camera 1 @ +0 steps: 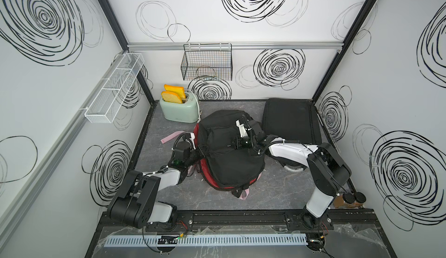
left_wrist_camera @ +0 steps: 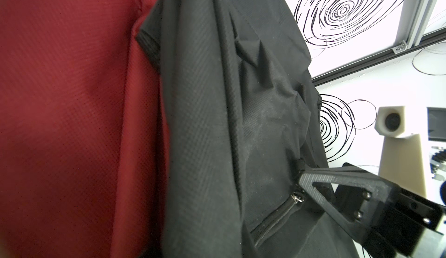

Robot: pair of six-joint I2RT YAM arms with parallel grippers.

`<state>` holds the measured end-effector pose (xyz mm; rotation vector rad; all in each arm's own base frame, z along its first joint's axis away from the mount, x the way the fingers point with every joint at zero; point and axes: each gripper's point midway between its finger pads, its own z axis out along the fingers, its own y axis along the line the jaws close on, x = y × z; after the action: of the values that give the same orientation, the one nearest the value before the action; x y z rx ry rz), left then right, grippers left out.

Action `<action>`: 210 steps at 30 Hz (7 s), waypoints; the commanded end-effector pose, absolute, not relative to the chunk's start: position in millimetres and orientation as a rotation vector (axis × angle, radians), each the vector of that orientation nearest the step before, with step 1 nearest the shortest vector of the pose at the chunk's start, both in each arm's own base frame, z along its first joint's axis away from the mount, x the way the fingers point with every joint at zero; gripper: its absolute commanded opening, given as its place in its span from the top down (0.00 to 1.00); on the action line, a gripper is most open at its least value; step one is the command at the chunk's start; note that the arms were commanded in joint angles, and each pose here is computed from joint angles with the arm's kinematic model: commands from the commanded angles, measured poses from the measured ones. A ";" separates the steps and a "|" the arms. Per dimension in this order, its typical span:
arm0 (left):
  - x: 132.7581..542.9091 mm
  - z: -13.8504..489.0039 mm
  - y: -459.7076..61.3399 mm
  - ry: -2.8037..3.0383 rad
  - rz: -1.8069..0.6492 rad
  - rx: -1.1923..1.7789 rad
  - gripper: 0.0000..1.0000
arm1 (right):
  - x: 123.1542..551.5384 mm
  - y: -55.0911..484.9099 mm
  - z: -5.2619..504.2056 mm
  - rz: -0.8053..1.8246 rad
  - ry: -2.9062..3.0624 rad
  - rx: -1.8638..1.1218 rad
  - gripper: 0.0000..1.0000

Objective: Zip up the backpack
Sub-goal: Zip the zipper on the backpack, then pick up the backpack from the backpack.

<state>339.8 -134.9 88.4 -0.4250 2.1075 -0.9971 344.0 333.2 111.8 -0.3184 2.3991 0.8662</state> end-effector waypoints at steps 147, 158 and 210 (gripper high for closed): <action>338.9 66.8 -112.3 2.129 -0.910 -0.514 1.00 | 372.5 235.5 176.8 0.730 2.278 -0.131 1.00; 340.3 65.6 -115.8 2.134 -0.928 -0.504 1.00 | 375.4 237.9 183.7 0.709 2.288 -0.145 0.86; 340.8 69.2 -116.7 2.131 -0.924 -0.501 1.00 | 391.6 255.5 139.5 0.484 2.376 -0.234 1.00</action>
<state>344.7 -125.0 84.2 -0.4533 2.0878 -0.9763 396.4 248.4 119.8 -0.1891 2.4071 0.5596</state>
